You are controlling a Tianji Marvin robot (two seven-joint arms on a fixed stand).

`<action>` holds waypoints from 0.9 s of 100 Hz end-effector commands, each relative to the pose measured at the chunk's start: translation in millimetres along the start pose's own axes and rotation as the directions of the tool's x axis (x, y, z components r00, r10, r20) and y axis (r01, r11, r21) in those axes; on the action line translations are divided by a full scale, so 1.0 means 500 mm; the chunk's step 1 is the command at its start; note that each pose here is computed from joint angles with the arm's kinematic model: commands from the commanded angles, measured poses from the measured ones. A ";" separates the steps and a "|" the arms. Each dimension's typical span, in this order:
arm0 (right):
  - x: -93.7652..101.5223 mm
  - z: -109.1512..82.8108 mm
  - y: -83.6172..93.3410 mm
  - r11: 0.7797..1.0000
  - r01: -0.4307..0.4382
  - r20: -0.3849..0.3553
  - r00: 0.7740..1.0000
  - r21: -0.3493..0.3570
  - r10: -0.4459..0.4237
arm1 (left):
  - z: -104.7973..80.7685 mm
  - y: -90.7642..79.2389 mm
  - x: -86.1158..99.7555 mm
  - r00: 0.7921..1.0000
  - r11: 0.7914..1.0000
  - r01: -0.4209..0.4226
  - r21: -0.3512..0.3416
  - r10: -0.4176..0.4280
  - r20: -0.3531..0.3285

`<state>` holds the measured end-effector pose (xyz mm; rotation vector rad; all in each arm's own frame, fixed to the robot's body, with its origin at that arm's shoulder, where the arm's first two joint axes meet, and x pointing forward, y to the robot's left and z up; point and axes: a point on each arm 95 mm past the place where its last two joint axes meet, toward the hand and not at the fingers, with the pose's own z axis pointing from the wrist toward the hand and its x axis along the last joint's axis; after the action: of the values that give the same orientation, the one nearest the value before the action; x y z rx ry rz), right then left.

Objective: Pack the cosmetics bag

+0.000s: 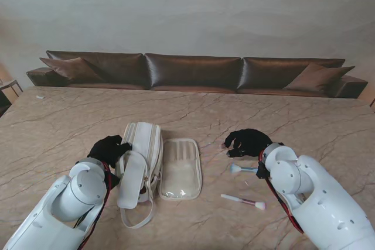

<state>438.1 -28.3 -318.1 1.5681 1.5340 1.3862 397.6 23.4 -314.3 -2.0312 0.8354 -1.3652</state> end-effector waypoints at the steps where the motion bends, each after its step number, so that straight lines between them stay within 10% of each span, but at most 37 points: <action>1: -0.011 0.007 0.010 1.000 0.016 0.019 1.000 -0.004 -0.016 | 0.002 -0.010 0.007 1.000 1.000 -0.007 0.011 0.007 -0.017; 90: -0.056 0.104 -0.033 0.939 0.338 0.045 0.941 -0.068 -0.336 | 0.021 -0.024 0.005 0.989 0.997 -0.045 -0.068 0.035 -0.143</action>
<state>483.0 -41.4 -355.4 1.1875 1.5950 1.2215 410.0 30.1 -309.2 -1.9760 0.9808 -1.4786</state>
